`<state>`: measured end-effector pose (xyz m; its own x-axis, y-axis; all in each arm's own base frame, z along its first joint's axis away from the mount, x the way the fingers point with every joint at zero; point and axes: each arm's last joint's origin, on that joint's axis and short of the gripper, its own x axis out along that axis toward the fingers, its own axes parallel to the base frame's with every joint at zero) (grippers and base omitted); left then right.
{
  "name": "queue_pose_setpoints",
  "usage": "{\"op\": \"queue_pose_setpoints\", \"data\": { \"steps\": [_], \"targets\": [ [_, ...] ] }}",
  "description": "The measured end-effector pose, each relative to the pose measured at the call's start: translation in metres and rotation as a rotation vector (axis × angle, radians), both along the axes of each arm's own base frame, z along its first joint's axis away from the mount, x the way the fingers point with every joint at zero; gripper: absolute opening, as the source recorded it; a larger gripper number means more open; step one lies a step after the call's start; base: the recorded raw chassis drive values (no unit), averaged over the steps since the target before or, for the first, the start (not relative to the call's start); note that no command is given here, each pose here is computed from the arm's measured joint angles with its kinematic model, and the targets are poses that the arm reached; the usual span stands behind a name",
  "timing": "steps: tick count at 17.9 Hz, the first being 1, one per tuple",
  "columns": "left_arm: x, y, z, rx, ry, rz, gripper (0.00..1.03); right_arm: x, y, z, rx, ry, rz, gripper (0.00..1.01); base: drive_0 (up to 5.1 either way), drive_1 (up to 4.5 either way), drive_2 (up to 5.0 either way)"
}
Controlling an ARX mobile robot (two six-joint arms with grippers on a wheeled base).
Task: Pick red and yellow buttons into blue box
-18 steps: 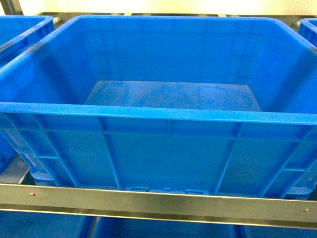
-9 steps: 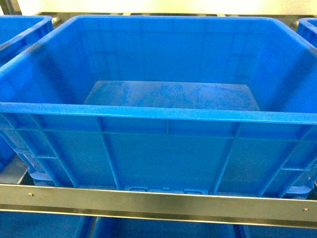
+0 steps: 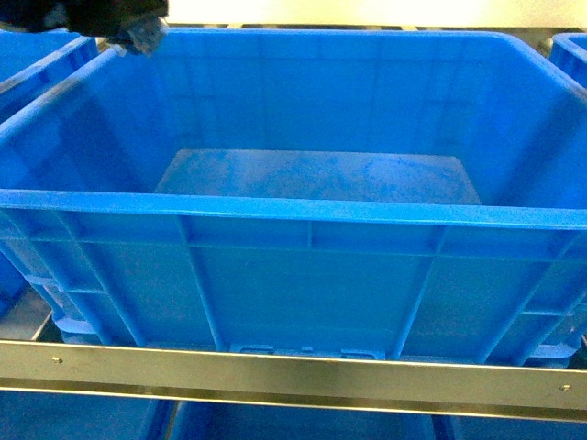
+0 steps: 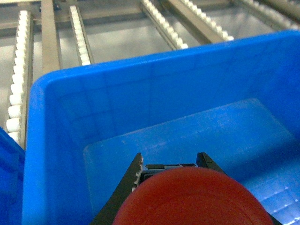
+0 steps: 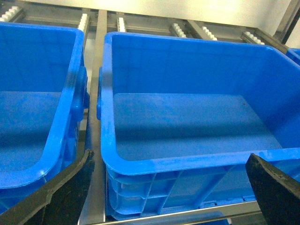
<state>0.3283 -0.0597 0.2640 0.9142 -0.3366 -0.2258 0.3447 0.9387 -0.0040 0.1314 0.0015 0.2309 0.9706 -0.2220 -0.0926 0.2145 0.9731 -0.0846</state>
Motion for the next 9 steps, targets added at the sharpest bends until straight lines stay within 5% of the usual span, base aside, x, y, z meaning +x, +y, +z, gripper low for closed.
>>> {"op": "queue_pose_setpoints", "data": {
  "steps": [1, 3, 9],
  "targets": [
    [0.018, -0.008, -0.002, 0.071, 0.057, -0.015, 0.26, 0.000, 0.000, 0.000, 0.000, 0.000, 0.000, 0.98, 0.0, 0.00, 0.0],
    [0.037, -0.015, -0.007, 0.137, 0.128, -0.053, 0.27, 0.000, 0.000, 0.000, 0.000, 0.000, 0.000, 0.98, 0.0, 0.00, 0.0],
    [0.045, -0.023, -0.013, 0.157, 0.132, -0.081, 0.79, 0.000, 0.000, 0.000, 0.000, 0.000, 0.000, 0.98, 0.0, 0.00, 0.0]
  ]
}}
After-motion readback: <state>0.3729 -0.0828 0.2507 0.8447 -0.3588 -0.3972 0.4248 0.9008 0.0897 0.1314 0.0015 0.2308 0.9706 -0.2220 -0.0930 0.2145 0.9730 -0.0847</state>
